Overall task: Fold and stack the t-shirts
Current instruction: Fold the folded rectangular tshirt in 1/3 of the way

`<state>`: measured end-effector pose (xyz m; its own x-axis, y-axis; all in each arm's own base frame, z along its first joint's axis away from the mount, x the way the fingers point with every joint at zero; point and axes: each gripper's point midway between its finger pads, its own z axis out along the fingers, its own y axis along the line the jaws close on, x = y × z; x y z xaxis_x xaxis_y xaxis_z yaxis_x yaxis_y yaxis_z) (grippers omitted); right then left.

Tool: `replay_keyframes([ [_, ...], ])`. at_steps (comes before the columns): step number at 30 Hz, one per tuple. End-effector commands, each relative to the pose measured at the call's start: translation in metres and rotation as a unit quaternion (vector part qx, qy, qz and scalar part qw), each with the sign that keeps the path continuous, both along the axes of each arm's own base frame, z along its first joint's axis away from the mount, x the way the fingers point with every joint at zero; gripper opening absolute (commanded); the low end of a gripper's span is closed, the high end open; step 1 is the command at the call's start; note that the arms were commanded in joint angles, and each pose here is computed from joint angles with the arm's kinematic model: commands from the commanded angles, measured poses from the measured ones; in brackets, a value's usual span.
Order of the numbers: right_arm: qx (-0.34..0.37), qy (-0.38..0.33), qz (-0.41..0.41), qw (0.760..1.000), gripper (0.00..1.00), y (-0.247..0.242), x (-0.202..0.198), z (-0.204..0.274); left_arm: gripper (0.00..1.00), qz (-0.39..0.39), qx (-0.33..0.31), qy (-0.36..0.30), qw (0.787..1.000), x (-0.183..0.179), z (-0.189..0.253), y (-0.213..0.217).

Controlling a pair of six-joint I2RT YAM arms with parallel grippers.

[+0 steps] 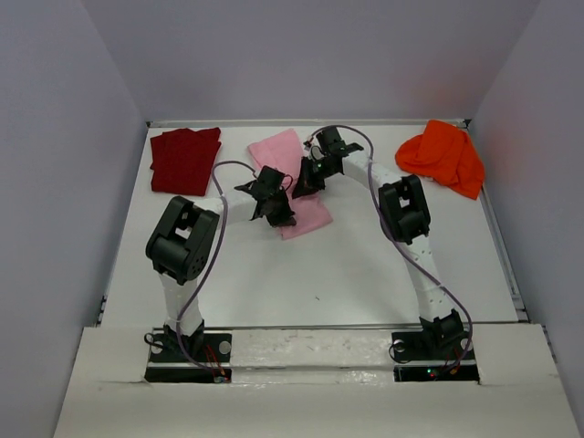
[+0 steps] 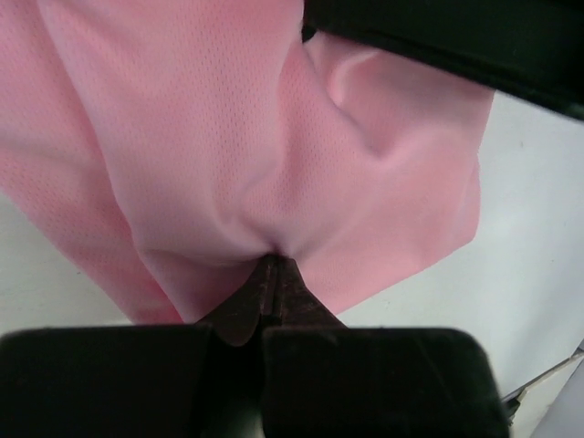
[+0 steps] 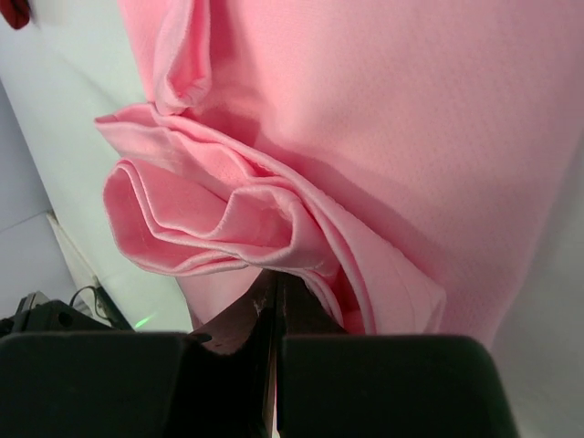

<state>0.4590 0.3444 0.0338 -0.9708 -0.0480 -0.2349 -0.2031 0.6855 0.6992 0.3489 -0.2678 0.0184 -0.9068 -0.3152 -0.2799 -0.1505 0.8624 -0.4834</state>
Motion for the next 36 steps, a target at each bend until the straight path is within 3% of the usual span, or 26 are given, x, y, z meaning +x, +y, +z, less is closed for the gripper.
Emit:
replay_keyframes([
  [1,-0.029,-0.026,-0.025,0.999,0.00,-0.017,0.028,-0.006,0.00,-0.036,0.116,0.152,0.981,-0.093,-0.072,0.049],
  [9,-0.032,-0.040,-0.038,0.998,0.00,-0.029,0.057,-0.013,0.00,-0.047,0.110,0.163,0.979,-0.110,-0.069,0.052],
  [18,-0.043,-0.126,-0.042,0.990,0.00,-0.037,0.087,0.007,0.00,-0.058,0.101,0.174,0.978,-0.132,-0.064,0.053],
  [21,-0.025,-0.169,-0.048,0.984,0.00,-0.037,0.100,0.038,0.00,-0.062,0.100,0.174,0.978,-0.139,-0.062,0.054],
  [27,0.041,-0.262,-0.059,0.962,0.00,-0.039,0.109,0.161,0.00,-0.070,0.097,0.164,0.979,-0.146,-0.052,0.053],
  [28,0.050,-0.271,-0.060,0.959,0.14,-0.039,0.105,0.180,0.00,-0.070,0.096,0.161,0.980,-0.147,-0.049,0.052],
  [29,0.064,-0.281,-0.065,0.955,0.57,-0.045,0.099,0.211,0.00,-0.072,0.097,0.159,0.980,-0.148,-0.047,0.051],
  [30,0.065,-0.286,-0.072,0.953,0.71,-0.054,0.097,0.224,0.00,-0.073,0.097,0.158,0.980,-0.148,-0.046,0.051],
  [33,0.059,-0.265,-0.072,0.960,0.88,-0.066,0.074,0.241,0.00,-0.074,0.097,0.154,0.981,-0.149,-0.043,0.050],
  [36,0.046,-0.172,-0.057,0.982,0.90,-0.082,0.037,0.214,0.00,-0.079,0.095,0.149,0.981,-0.151,-0.038,0.047],
])
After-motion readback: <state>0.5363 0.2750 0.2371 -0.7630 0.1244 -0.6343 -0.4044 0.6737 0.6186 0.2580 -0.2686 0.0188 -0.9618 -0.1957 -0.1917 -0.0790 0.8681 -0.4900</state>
